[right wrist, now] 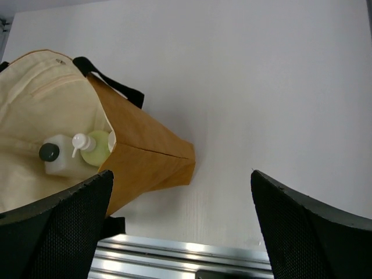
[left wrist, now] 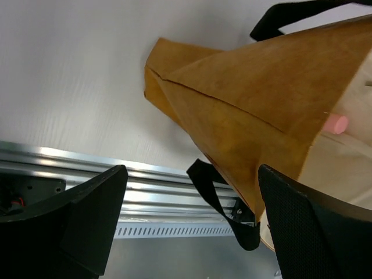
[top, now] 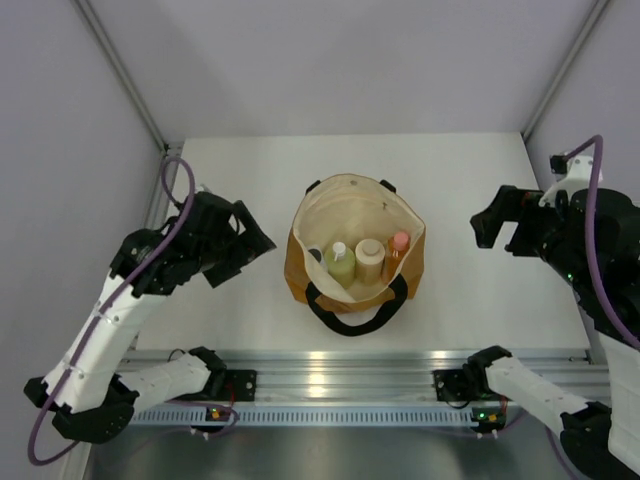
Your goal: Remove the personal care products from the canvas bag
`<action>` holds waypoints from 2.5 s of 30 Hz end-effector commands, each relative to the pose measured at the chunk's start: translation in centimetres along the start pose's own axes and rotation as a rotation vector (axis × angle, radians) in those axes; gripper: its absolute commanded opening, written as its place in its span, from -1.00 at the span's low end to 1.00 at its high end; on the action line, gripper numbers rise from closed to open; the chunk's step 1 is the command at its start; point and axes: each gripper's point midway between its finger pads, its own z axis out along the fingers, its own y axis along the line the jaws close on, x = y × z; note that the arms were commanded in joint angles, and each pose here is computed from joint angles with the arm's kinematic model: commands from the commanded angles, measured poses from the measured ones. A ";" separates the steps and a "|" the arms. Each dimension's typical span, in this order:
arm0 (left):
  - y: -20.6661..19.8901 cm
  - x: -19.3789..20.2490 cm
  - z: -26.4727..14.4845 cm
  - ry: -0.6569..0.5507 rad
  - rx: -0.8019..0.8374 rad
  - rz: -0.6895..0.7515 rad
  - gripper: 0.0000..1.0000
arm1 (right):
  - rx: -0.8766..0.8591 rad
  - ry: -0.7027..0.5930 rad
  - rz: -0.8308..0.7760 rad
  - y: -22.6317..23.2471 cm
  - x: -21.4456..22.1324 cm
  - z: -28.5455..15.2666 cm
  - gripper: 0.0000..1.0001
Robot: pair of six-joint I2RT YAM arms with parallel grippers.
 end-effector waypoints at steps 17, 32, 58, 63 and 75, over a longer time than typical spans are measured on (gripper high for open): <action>-6.2 4.9 2.6 -0.017 -0.079 0.097 0.95 | -0.198 0.207 -0.082 3.9 3.5 3.5 0.99; -4.2 8.5 4.8 -0.015 -0.170 0.067 -1.00 | -0.812 0.123 0.061 15.1 -0.5 0.0 0.82; 0.8 8.5 4.1 -0.117 -0.255 -0.151 -1.00 | -0.465 0.226 -0.162 26.7 9.4 12.9 0.20; 0.4 8.3 3.6 -0.105 -0.235 -0.184 -1.00 | -0.407 0.215 -0.116 27.9 11.0 13.9 0.14; 1.2 8.3 2.8 -0.082 -0.215 -0.231 -1.00 | -0.340 0.257 -0.113 30.0 16.2 16.3 0.11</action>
